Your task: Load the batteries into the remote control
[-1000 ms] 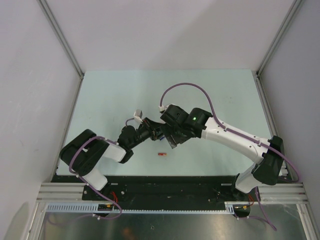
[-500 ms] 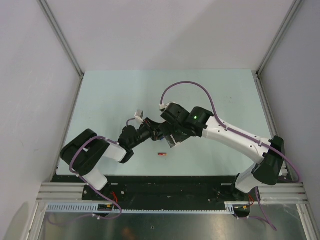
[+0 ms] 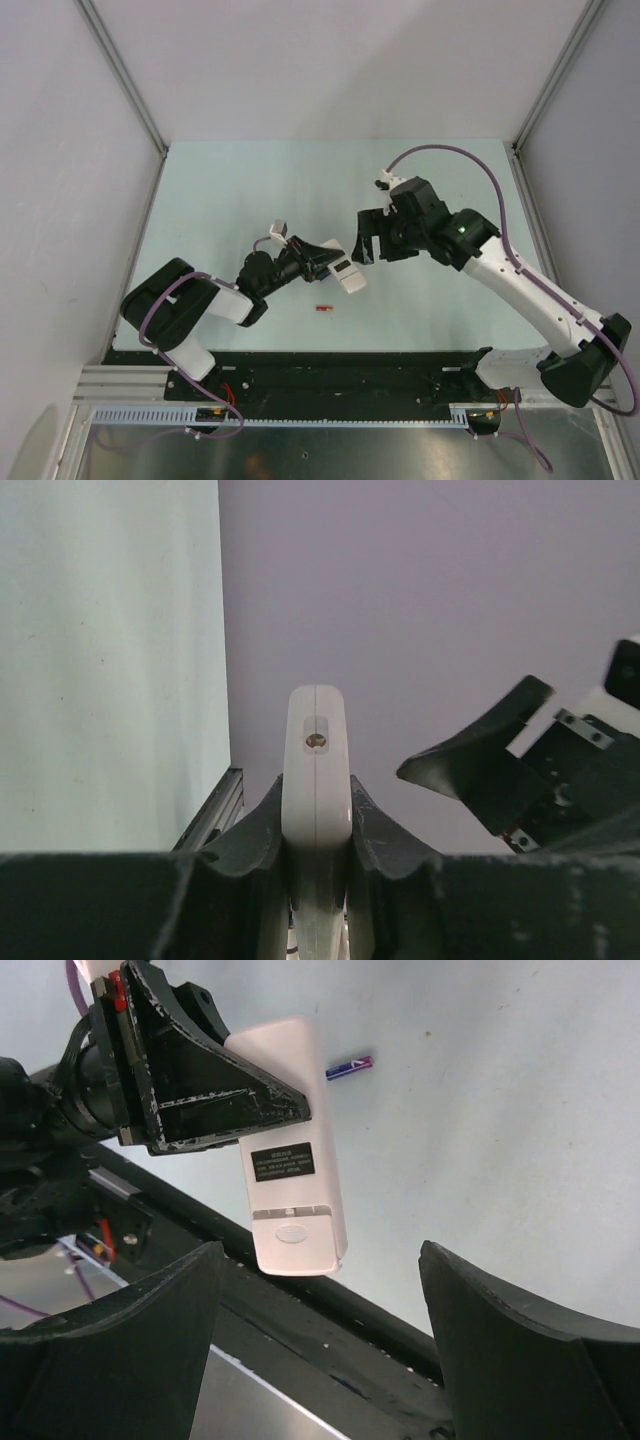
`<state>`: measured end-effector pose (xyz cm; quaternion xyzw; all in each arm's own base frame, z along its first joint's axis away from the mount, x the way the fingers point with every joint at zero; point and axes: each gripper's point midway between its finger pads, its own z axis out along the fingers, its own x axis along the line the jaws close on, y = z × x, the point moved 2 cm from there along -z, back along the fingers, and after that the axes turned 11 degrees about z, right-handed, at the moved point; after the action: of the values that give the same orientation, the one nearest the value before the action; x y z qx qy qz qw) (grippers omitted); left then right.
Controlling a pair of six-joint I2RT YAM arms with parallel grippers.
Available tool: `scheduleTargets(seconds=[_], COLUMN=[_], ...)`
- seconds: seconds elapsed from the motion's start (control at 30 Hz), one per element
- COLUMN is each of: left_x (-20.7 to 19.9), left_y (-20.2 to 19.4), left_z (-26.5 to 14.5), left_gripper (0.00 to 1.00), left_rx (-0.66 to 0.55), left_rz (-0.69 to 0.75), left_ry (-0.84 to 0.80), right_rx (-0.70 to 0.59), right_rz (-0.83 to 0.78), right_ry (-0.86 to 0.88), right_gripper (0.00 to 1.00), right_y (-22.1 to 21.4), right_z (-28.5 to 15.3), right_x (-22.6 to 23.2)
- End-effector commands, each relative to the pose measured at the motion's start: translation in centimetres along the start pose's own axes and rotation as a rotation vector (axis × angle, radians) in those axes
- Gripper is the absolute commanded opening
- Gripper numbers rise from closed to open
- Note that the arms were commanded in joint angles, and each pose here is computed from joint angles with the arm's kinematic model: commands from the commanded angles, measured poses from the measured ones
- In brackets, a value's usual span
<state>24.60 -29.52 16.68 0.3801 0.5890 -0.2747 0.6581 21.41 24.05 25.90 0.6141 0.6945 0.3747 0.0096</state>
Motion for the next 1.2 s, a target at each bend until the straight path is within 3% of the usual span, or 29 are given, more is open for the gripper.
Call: scheduleTargets(seconds=[0.0,0.63,0.97,1.17], left_x=[-4.3,-7.2,-8.0,-8.4], left_y=[-0.1,-0.4,-0.3,-0.2], left_z=[-0.2,-0.8,-0.4,-0.5], left_gripper=[0.00,0.00,0.00,0.00], left_rx=[0.017,0.053,0.056,0.058], left_rz=[0.018,0.051,0.064,0.069], left_ry=[-0.171,-0.260,-0.283,-0.295], right_rx=[0.008,0.164,0.221,0.264], right_rz=[0.106,0.359,0.358,0.353], right_ry=[0.206,0.689,0.743,0.743], right_gripper=[0.84,0.84,0.79,0.70], right_y=[-0.1,-2.5,-4.0,-4.8], right_z=[-0.2,-0.2,0.1,0.8], right_x=[1.0,0.5,1.2,1.4])
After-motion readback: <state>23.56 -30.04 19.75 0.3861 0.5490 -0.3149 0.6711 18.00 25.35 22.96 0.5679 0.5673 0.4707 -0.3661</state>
